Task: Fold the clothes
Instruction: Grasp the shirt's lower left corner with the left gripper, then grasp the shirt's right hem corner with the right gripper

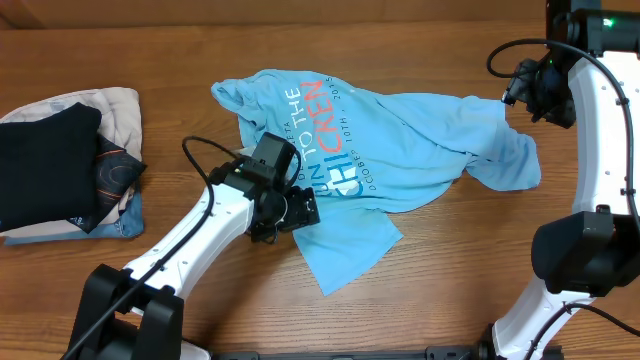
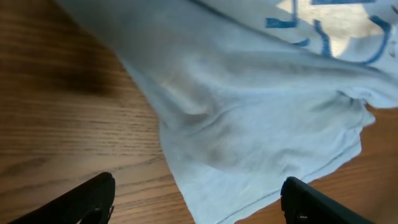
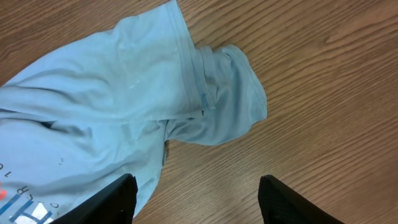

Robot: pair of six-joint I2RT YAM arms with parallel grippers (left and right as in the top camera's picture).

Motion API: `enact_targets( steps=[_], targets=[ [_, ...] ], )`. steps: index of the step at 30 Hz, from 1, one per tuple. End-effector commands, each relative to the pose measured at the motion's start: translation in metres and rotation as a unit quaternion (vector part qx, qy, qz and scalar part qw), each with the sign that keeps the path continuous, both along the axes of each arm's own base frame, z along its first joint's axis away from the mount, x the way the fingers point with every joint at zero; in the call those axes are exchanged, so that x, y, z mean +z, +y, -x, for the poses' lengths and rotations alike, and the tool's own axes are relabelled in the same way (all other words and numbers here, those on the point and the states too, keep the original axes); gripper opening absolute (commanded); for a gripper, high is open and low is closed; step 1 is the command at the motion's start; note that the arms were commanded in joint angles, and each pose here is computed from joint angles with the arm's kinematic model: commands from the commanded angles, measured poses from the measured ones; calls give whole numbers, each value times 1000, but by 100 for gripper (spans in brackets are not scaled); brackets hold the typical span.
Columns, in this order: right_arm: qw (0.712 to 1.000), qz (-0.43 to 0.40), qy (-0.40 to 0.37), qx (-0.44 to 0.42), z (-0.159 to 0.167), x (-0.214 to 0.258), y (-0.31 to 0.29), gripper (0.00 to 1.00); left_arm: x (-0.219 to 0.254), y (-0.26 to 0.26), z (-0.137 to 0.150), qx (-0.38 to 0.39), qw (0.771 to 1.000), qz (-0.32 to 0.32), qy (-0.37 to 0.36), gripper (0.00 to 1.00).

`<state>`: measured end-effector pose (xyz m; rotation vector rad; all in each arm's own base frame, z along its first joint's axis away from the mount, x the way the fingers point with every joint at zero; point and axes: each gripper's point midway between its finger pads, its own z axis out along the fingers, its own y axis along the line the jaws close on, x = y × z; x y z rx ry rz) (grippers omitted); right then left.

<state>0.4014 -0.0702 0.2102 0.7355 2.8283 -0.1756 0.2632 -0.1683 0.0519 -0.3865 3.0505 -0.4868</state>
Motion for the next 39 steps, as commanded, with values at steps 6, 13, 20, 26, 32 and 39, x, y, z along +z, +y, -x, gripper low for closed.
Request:
enact_targets(
  steps=[6, 13, 20, 26, 32, 39],
  targets=[
    [1000, 10, -18, 0, 4, 17, -4, 66, -31, -12, -2, 32, 999, 17, 36, 83],
    [1000, 10, -18, 0, 4, 17, -4, 66, -41, -17, -1, 31, 998, 26, 53, 63],
    [1000, 10, -18, 0, 4, 17, -4, 66, -41, -17, -1, 30, 998, 27, 52, 15],
    [1000, 10, -17, 0, 5, 17, -4, 66, -39, -19, -8, 21, 999, 32, 37, 4],
    [1000, 9, -14, 0, 7, 16, -4, 66, -19, -15, -23, -25, 1000, 10, -9, 4],
    [1000, -26, 14, 6, 20, 12, 9, 66, 79, 45, -73, -15, 982, -115, -146, 4]
  ],
)
